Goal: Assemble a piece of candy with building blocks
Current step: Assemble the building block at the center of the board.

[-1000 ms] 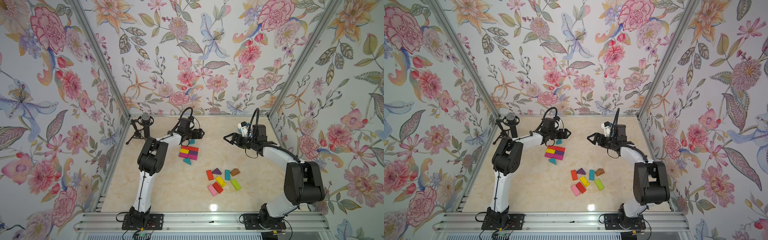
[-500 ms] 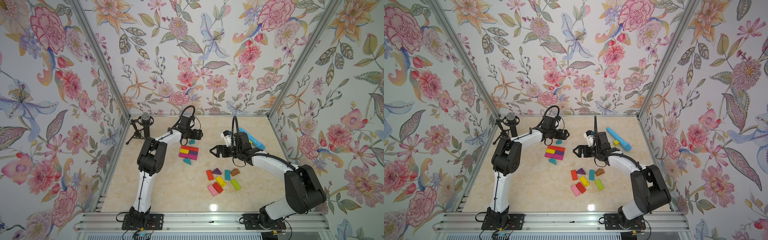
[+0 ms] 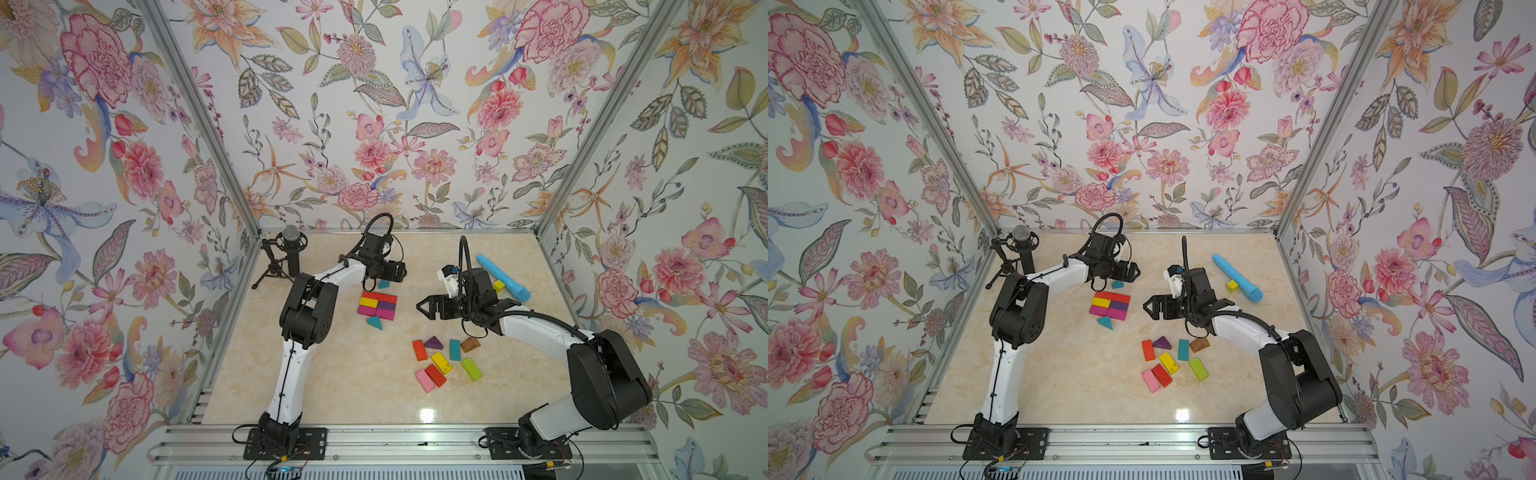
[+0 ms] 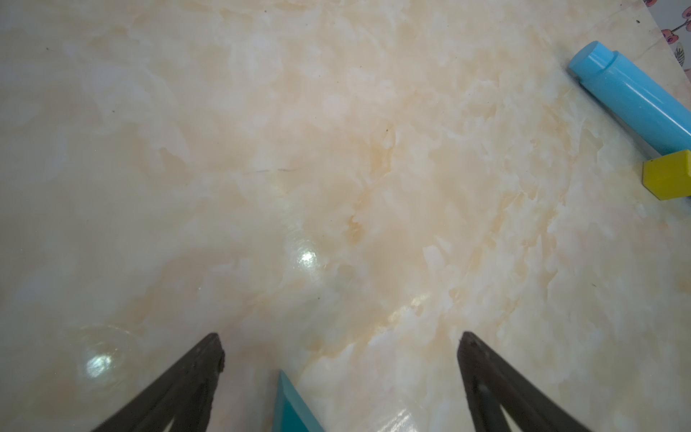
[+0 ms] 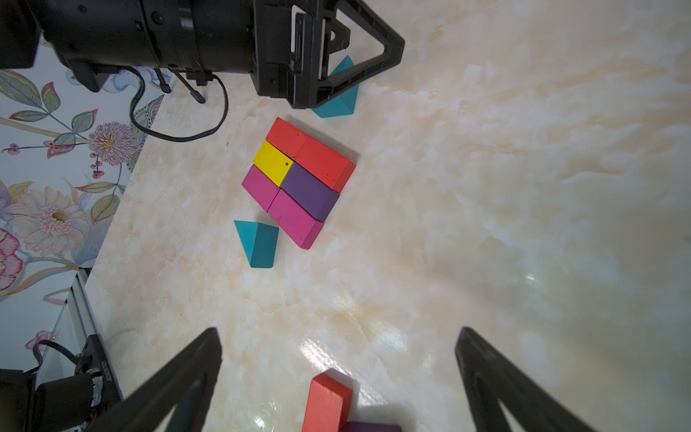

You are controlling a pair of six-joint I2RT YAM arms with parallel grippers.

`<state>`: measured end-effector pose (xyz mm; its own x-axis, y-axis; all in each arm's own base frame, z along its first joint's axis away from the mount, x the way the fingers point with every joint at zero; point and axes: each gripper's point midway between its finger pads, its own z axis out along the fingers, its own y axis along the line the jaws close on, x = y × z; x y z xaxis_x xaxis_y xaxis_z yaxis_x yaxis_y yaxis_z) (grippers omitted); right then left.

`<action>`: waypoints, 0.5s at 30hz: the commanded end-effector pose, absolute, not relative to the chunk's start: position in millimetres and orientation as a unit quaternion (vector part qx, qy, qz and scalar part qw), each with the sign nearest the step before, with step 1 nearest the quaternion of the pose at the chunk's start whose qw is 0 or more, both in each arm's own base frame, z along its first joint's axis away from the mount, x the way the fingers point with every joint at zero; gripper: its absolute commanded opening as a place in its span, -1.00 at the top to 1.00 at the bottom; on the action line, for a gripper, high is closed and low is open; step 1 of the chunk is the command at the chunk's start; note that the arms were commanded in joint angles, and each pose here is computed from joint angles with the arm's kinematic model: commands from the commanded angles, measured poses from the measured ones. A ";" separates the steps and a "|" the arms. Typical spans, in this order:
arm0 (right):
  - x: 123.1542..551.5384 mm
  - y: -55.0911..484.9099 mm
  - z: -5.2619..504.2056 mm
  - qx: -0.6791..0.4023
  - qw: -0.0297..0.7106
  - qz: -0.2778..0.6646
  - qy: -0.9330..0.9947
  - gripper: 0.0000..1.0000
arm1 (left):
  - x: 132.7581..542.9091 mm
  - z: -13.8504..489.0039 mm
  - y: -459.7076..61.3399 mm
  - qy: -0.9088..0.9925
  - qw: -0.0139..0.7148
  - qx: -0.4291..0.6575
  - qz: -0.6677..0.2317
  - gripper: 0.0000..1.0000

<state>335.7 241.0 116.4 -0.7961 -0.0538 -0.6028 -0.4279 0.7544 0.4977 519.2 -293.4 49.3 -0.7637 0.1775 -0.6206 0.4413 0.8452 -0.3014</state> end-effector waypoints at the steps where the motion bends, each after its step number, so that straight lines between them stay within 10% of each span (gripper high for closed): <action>1: 342.5 240.9 137.0 -0.142 0.324 0.325 0.877 -0.99 | 516.3 40.8 -305.0 0.912 0.290 0.190 -0.220 -0.98; 15: 350.5 223.7 135.4 -0.122 0.328 0.320 0.880 -0.99 | 508.6 37.0 -327.6 0.909 0.279 0.221 -0.215 -0.98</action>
